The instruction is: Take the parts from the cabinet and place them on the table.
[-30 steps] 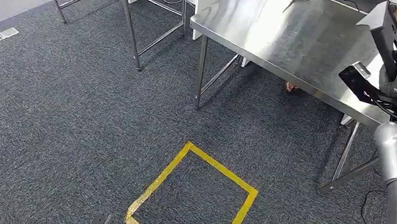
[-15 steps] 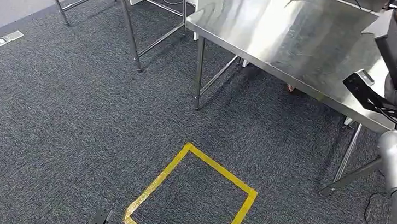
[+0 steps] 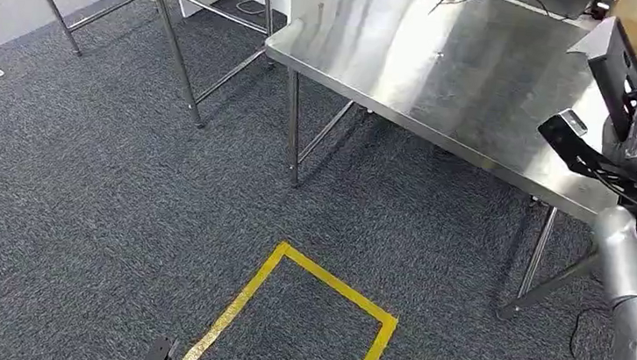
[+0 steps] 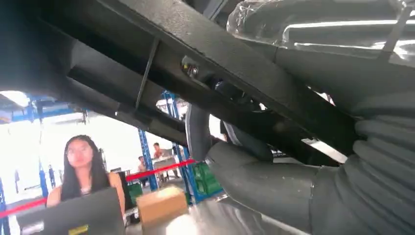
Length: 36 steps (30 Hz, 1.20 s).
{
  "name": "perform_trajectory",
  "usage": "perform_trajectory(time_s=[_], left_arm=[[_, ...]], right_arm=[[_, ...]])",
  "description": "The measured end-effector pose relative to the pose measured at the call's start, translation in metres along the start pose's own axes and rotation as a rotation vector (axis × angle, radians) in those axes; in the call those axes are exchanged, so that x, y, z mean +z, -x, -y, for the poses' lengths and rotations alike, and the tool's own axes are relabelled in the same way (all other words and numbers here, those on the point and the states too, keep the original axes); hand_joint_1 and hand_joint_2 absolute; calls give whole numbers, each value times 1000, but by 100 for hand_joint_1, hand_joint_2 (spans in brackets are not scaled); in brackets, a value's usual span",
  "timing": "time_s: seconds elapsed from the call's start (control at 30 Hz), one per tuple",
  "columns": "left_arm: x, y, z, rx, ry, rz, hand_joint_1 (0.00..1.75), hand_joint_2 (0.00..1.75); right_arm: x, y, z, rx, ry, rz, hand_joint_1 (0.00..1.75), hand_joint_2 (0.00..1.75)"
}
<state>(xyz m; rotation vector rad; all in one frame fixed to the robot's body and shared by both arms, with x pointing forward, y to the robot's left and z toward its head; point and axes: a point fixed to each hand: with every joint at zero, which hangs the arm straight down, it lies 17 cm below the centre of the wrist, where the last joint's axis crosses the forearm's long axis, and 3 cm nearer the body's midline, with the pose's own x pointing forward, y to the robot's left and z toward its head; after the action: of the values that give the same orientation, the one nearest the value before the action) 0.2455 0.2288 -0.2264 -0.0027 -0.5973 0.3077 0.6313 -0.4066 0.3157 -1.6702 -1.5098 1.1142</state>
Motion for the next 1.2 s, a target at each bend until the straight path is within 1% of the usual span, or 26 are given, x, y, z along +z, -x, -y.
perform_trajectory(time_s=[0.17,0.47,0.7,1.0,1.2], left_arm=[[-1,-3,0,2,-1,4,0,175],[1,4,0,5,-4,-5,0,175],[0,-1,1,6,-2,4,0,175],[0,3,-7,16,-24,-3,0,175],[0,-1,-5,30,-25,3,0,175]], right_arm=[[1,2,0,2,1,-2,175,175],[12,1,-14,7,-28,2,175,175],[6,1,-6,8,-9,-1,175,175],[9,-19,-14,-1,-22,16,175,175],[1,-24,-5,2,1,15,175,175]])
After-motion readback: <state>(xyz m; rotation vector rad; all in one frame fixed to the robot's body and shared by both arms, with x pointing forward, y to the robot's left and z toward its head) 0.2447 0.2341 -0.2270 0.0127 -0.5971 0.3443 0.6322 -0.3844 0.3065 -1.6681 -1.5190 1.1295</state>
